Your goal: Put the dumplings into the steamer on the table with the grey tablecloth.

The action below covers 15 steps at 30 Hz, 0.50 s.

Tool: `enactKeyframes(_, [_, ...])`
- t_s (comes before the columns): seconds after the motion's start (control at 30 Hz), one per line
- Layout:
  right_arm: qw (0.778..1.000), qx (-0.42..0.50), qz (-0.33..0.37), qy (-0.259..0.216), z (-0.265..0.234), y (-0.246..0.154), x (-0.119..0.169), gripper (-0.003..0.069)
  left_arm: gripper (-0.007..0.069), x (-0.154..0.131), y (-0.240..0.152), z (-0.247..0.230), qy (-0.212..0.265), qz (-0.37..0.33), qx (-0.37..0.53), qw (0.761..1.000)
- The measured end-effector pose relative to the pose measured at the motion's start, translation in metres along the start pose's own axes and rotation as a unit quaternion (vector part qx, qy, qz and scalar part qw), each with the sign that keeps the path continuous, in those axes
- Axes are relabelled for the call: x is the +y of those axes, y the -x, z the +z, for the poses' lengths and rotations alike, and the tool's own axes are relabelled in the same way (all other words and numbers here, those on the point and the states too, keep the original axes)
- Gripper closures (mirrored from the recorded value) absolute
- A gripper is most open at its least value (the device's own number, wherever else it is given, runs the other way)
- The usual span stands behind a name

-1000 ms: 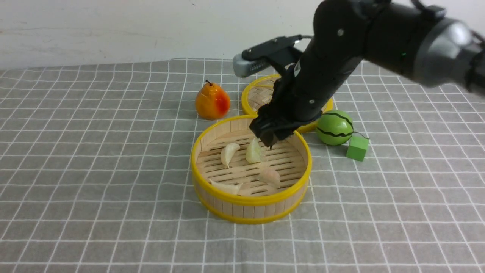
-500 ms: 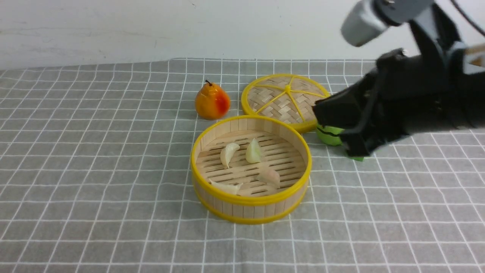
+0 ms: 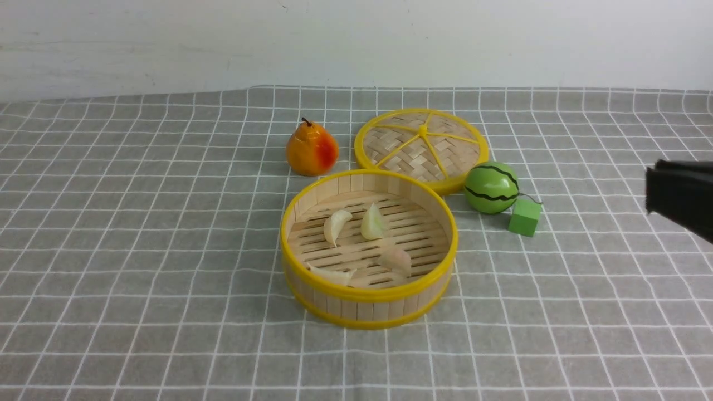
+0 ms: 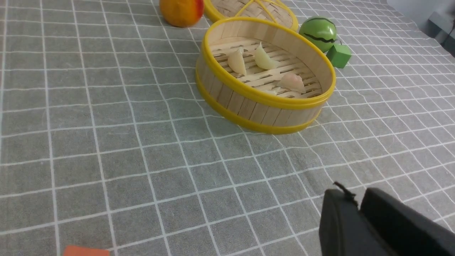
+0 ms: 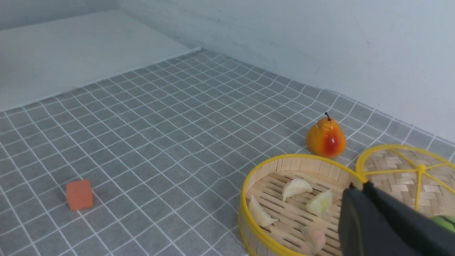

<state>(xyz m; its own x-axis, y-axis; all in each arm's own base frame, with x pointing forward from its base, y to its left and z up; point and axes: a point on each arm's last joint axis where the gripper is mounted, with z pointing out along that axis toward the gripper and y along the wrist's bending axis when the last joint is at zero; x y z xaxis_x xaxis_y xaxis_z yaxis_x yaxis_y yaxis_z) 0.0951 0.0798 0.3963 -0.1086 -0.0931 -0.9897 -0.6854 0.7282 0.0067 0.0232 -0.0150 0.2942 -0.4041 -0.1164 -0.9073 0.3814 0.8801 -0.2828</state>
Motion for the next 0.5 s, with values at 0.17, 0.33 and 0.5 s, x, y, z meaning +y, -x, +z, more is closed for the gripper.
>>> enactKeyframes(0.17, [1.0,-0.008,-0.004,0.006,-0.013,0.0,0.004,0.0673,0.054,0.0,0.0,0.0,0.0,0.0,0.0,1.0])
enactKeyframes(0.33, [1.0,-0.017,-0.007,0.0,-0.014,0.001,0.003,0.0673,0.0534,0.0,0.0,0.0,0.0,0.0,0.0,1.0])
enactKeyframes(0.5, [0.999,-0.034,-0.003,-0.007,-0.014,0.004,0.002,0.0671,0.0533,0.0,0.0,0.0,0.0,0.0,0.0,1.0])
